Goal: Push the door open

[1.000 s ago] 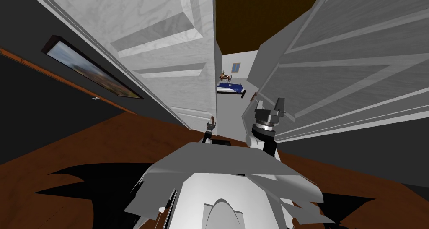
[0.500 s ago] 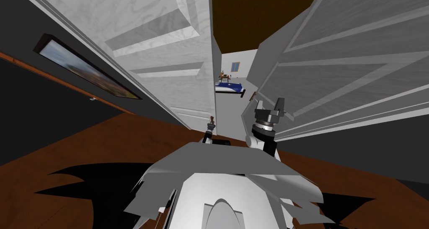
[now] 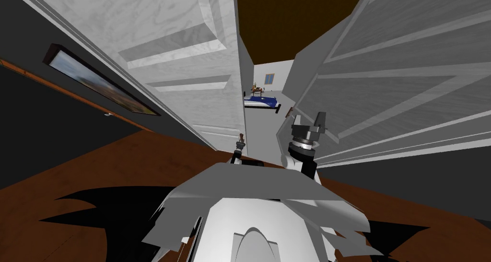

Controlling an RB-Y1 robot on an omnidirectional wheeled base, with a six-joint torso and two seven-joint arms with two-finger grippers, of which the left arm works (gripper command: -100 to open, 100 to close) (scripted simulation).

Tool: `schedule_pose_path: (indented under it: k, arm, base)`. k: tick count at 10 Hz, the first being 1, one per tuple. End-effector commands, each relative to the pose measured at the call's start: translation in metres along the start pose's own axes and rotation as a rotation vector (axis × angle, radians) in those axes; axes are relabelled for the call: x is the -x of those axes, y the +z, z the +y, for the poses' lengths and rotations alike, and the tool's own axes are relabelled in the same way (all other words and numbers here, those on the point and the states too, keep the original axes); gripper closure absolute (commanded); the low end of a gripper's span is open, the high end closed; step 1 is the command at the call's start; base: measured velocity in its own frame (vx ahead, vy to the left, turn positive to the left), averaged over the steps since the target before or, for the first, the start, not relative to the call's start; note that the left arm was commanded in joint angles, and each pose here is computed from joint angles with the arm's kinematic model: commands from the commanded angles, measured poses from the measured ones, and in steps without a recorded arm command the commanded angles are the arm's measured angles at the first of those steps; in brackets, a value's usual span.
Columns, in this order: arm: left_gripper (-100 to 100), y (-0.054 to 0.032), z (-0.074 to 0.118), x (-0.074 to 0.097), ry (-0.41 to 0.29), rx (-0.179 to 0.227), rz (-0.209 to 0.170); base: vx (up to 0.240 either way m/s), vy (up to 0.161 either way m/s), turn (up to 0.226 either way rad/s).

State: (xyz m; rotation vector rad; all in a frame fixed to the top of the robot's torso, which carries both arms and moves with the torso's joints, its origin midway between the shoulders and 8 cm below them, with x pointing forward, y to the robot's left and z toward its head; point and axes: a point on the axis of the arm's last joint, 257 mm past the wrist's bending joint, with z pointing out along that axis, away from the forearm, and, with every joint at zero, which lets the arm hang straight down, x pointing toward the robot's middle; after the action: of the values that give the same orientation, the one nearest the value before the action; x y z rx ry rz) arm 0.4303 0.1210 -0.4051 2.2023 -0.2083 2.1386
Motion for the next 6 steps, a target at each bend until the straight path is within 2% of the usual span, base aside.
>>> schedule_pose_path:
  k: [1, 6]
  arm:
    - [100, 0.0047, -0.022, -0.008, 0.014, -0.037, 0.023]
    - [100, 0.0052, -0.065, -0.007, 0.030, -0.120, 0.022]
  base:
    - [0.202, -0.057, 0.038]
    - [0.200, -0.097, 0.070]
